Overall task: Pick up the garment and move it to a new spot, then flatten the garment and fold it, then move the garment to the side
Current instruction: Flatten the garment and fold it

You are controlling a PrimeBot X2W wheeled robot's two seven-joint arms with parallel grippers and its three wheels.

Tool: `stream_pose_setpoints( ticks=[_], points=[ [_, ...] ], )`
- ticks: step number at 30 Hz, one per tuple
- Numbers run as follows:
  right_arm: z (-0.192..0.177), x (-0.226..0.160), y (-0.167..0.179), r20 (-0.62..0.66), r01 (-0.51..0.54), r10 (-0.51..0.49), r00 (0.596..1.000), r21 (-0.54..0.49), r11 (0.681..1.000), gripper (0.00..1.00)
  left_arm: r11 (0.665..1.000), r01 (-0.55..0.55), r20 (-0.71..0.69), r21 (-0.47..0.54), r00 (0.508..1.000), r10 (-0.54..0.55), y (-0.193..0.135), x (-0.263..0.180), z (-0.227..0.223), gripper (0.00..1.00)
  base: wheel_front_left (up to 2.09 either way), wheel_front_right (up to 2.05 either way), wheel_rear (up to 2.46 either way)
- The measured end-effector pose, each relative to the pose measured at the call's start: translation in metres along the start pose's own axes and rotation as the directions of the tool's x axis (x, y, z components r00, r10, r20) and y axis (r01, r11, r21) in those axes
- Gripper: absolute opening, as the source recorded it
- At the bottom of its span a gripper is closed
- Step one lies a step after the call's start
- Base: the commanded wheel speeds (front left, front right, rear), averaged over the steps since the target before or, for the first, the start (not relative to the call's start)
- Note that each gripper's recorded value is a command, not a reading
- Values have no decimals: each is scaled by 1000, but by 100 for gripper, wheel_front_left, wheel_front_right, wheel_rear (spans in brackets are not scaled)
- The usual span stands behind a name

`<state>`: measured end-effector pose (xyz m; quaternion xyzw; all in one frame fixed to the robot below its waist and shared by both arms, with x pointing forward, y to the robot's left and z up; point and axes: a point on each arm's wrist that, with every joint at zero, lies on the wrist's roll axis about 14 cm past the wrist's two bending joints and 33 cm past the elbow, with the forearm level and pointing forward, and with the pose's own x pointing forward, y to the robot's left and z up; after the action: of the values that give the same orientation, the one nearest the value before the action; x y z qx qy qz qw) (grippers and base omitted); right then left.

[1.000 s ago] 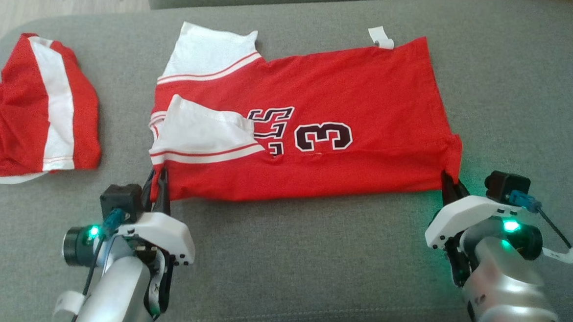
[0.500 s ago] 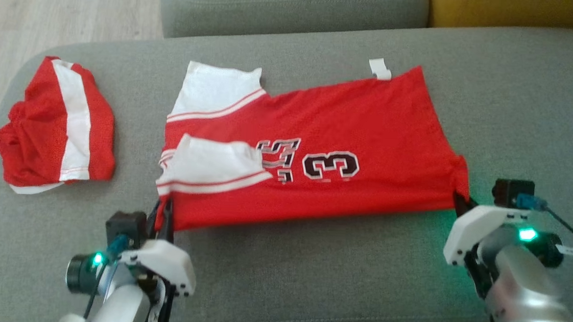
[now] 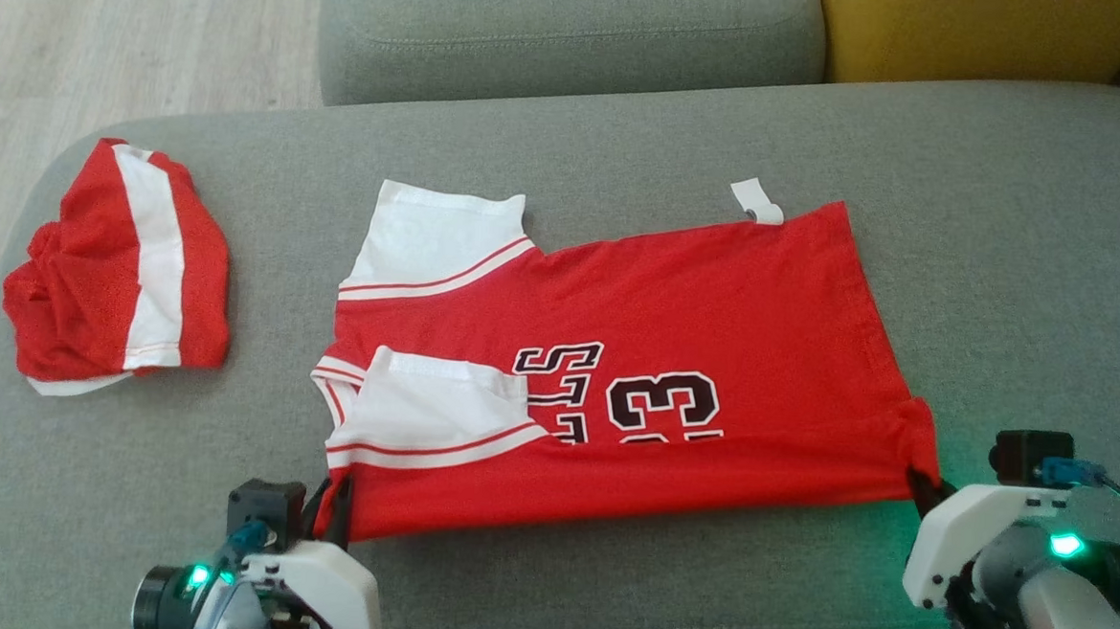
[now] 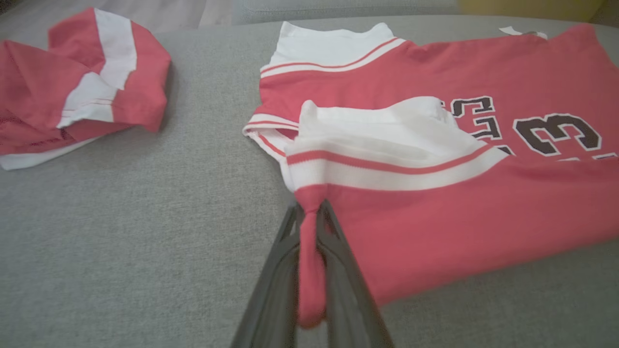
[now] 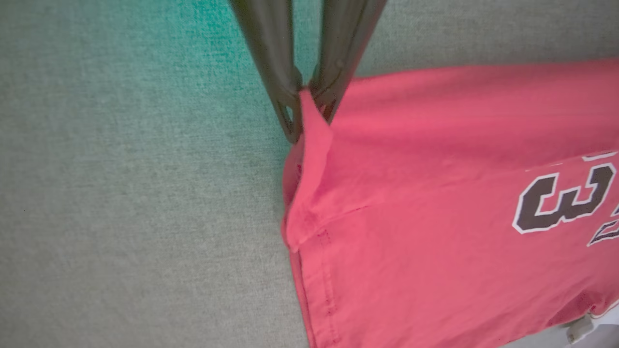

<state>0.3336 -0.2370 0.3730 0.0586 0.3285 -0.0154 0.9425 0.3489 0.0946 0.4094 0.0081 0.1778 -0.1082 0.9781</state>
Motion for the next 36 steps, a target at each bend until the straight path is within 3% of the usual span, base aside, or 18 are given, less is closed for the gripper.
stream_pose_setpoints(
  ticks=[2, 3, 4, 5, 6, 10, 16, 22, 25, 30, 36],
  points=[
    [1, -2, 0, 3, -1, 1, 1000, 4, 1000, 0, 1000, 2, -8, 1, 1000, -2, 0, 0, -1, 0, 0, 0, 0],
    [4, -4, 0, 13, -2, 2, 1000, 10, 1000, 91, 1000, 3, -13, 1, 1000, -3, -1, 1, -2, 0, 0, 0, 0],
    [8, -6, 0, 27, -1, 1, 1000, 12, 1000, 100, 1000, 6, -22, 3, 1000, -6, -1, 1, -3, 36, 0, 0, 0],
    [13, -8, -1, 42, 1, -2, 999, 16, 1000, 100, 1000, 8, -29, 4, 1000, -8, -2, 2, -5, 96, 0, 0, 0],
    [18, -10, -1, 59, 3, -4, 998, 16, 1000, 100, 1000, 5, -29, 4, 1000, -4, -1, 2, -5, 100, 0, 0, 0],
    [46, -18, -7, 161, 28, -34, 986, 40, 999, 100, 1000, -22, 11, 1, 1000, 22, 4, 7, 2, 100, 0, 0, 0],
    [97, -29, 5, 372, 11, -29, 928, 51, 999, 100, 996, -78, 258, -50, 962, 89, 21, 24, 69, 100, 0, 0, 0],
    [131, -29, 12, 497, 16, -19, 868, 11, 1000, 100, 999, -11, 388, -46, 921, 28, 13, 43, 118, 100, 0, 0, 0],
    [148, -22, 18, 535, 15, -5, 845, -15, 1000, 100, 999, 46, 351, -6, 935, -41, 3, 62, 123, 100, 0, 0, 0],
    [170, -2, 28, 542, 14, 26, 840, -70, 997, 100, 983, 144, 230, 110, 959, -166, -7, 110, 130, 100, 0, 0, 0],
    [197, 27, 42, 546, 5, 75, 835, -144, 990, 100, 958, 225, 42, 176, 971, -236, -1, 177, 143, 100, 0, 0, 0]
  ],
)
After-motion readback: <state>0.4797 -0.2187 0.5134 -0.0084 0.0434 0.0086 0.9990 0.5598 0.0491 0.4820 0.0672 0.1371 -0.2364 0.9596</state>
